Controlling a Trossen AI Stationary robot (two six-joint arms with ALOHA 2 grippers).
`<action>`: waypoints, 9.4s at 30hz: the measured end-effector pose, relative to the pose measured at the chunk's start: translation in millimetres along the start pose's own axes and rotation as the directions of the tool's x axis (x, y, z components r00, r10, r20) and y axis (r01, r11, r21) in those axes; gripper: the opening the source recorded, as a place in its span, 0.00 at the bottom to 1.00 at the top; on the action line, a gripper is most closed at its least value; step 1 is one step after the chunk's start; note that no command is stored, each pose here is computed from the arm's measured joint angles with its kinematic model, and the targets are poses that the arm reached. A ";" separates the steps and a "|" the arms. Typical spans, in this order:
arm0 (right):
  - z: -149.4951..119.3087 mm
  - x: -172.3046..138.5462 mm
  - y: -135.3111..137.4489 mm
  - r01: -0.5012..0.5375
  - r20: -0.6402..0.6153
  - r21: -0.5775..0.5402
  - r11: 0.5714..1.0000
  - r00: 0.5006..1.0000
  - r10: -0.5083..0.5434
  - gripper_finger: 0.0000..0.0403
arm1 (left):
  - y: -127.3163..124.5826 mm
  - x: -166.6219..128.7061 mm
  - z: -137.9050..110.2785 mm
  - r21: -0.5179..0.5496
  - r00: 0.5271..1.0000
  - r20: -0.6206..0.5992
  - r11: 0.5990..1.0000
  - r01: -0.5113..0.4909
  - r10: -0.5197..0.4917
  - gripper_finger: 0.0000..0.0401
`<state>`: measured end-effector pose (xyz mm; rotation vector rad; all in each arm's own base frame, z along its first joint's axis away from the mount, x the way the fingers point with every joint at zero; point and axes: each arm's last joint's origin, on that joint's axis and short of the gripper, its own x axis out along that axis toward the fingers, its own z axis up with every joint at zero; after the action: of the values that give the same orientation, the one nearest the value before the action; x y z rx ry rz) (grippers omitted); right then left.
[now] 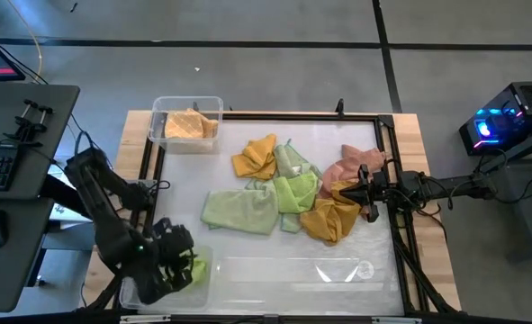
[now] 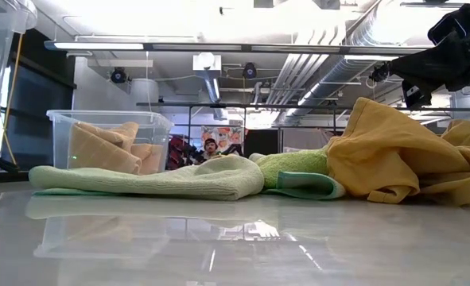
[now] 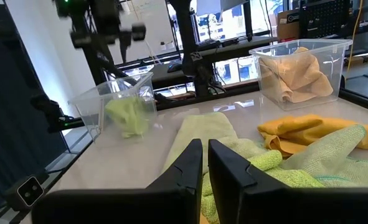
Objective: Sort towels by color in basket
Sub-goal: Put the light orange towel into the top transparent bin, then put the bottom green towel into the bottom transparent bin
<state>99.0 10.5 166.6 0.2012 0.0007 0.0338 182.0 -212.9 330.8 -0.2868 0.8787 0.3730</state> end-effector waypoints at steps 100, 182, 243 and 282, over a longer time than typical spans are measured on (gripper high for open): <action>0.0 0.0 0.0 0.000 0.000 0.000 1.000 1.000 0.000 0.06 | 309.0 94.7 108.5 0.162 0.703 -0.035 0.698 -0.698 0.711 0.16; 0.0 0.0 0.0 0.000 0.000 0.000 1.000 1.000 0.000 0.06 | 49.1 172.5 30.9 0.492 0.963 0.186 0.867 0.081 -0.196 0.07; -0.9 0.7 -0.1 0.002 -0.012 -0.001 1.000 1.000 -0.002 0.06 | 61.3 269.2 50.8 0.256 0.984 -0.090 0.958 -0.127 0.154 0.04; -1.0 0.8 -0.1 0.002 -0.013 -0.001 1.000 1.000 -0.002 0.06 | -7.1 -88.5 -24.8 0.014 0.911 0.127 0.919 0.395 -0.393 0.00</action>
<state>99.8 10.6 165.5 0.2000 0.0138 0.0328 116.5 -246.5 386.2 -0.4377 0.6717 0.0187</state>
